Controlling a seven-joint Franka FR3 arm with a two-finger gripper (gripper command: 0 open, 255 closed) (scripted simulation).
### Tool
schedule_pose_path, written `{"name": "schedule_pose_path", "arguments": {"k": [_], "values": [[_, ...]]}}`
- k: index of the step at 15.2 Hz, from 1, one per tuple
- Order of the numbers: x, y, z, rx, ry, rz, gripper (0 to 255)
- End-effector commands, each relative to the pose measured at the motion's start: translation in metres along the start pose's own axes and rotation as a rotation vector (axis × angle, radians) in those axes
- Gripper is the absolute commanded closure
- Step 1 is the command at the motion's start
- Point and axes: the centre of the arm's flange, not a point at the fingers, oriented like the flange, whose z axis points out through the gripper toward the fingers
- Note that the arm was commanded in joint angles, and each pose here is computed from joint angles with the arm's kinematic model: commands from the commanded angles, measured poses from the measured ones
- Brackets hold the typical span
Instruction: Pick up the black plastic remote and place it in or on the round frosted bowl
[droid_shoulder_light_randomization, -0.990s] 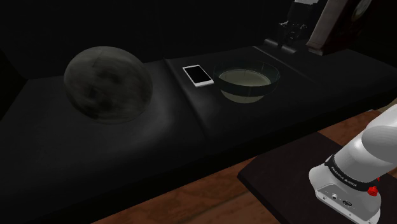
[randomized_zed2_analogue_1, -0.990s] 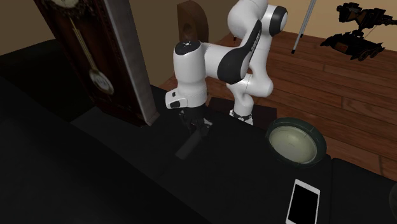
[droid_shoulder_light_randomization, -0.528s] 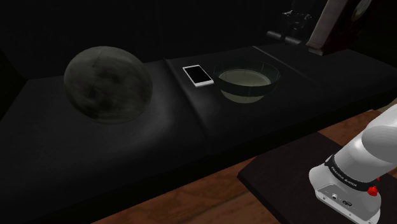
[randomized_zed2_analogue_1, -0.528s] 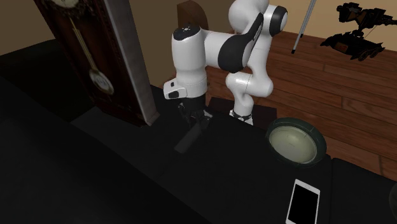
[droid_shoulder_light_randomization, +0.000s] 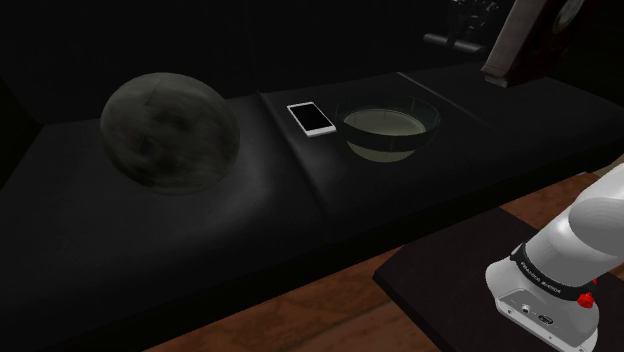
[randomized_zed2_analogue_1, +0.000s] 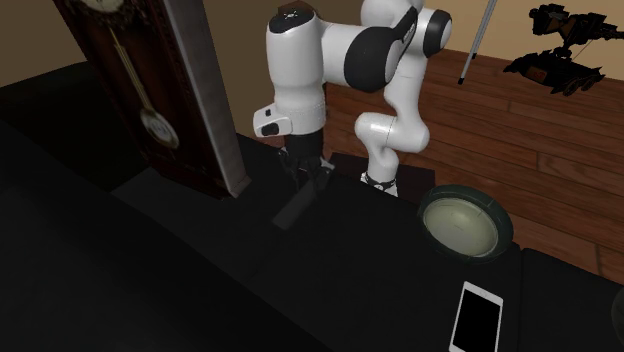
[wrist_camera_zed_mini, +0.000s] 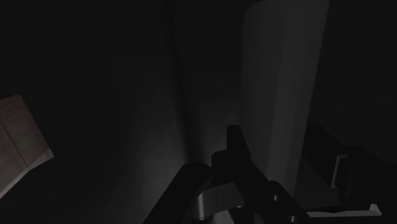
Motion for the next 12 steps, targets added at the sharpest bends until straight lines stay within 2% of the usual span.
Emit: {"name": "schedule_pose_path", "arguments": {"k": [1, 5, 12], "values": [[-0.001, -0.002, -0.011, 0.0, 0.0, 0.0, 255], [-0.001, -0.004, -0.03, 0.0, 0.0, 0.0, 255], [-0.052, -0.08, -0.021, 0.0, 0.0, 0.0, 255]]}}
